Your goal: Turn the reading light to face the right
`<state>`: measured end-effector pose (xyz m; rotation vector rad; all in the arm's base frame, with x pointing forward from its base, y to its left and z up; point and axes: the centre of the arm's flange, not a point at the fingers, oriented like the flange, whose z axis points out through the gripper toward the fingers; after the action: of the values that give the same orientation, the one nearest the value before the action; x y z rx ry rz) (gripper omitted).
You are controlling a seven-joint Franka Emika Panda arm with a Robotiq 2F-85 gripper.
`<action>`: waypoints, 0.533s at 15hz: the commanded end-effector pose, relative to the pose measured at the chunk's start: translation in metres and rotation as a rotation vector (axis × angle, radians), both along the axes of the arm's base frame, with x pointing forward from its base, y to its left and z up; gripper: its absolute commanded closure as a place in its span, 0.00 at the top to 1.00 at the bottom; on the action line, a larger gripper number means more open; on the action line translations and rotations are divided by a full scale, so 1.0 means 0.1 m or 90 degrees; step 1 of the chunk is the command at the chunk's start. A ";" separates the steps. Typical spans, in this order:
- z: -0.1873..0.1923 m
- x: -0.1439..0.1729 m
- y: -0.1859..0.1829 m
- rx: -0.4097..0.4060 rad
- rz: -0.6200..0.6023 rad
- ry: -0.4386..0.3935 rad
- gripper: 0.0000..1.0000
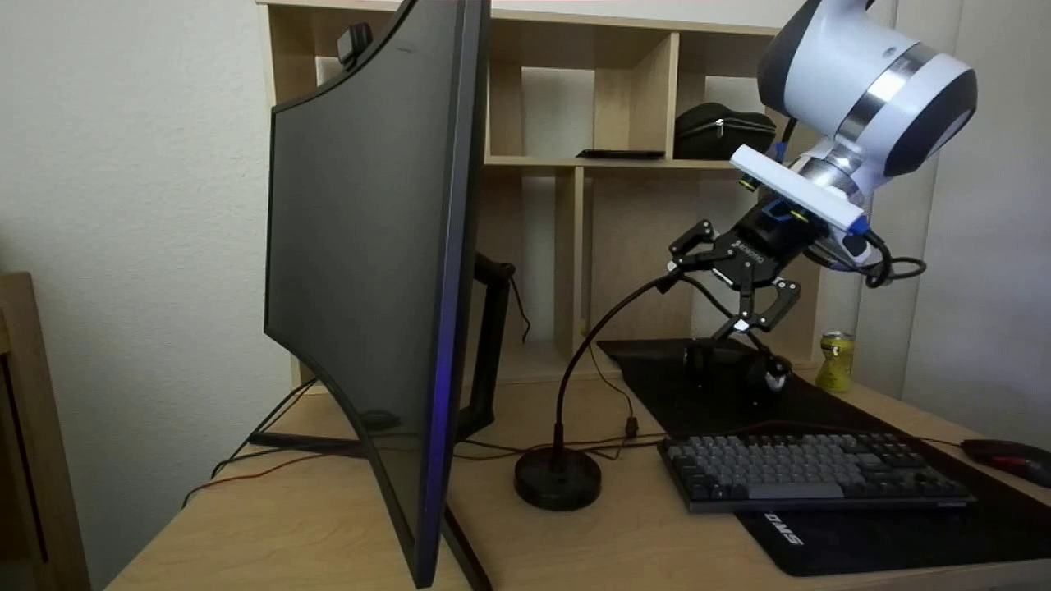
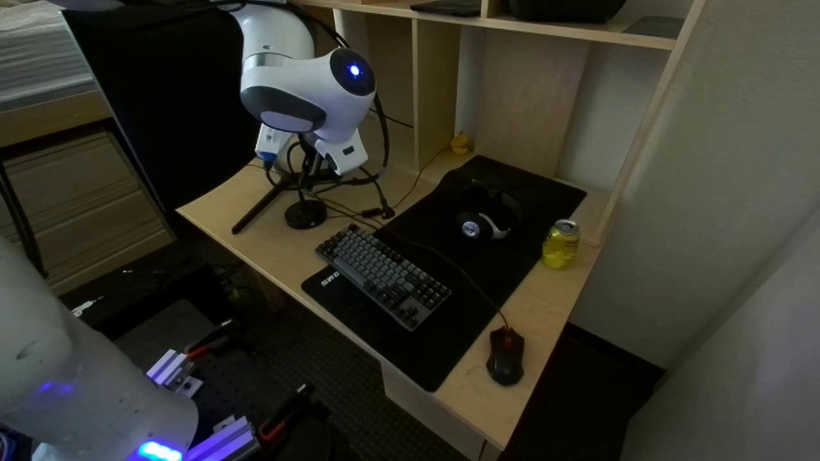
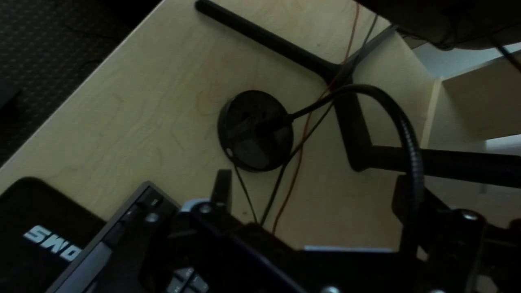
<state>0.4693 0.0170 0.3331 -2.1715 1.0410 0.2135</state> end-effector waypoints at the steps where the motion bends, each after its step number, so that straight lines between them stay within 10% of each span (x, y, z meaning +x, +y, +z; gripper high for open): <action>1: 0.02 -0.05 0.03 -0.042 0.039 -0.035 1.00; 8: 0.01 0.06 0.16 0.130 0.001 -0.248 1.00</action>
<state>0.4771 0.0278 0.3433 -2.0144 0.8429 -0.0322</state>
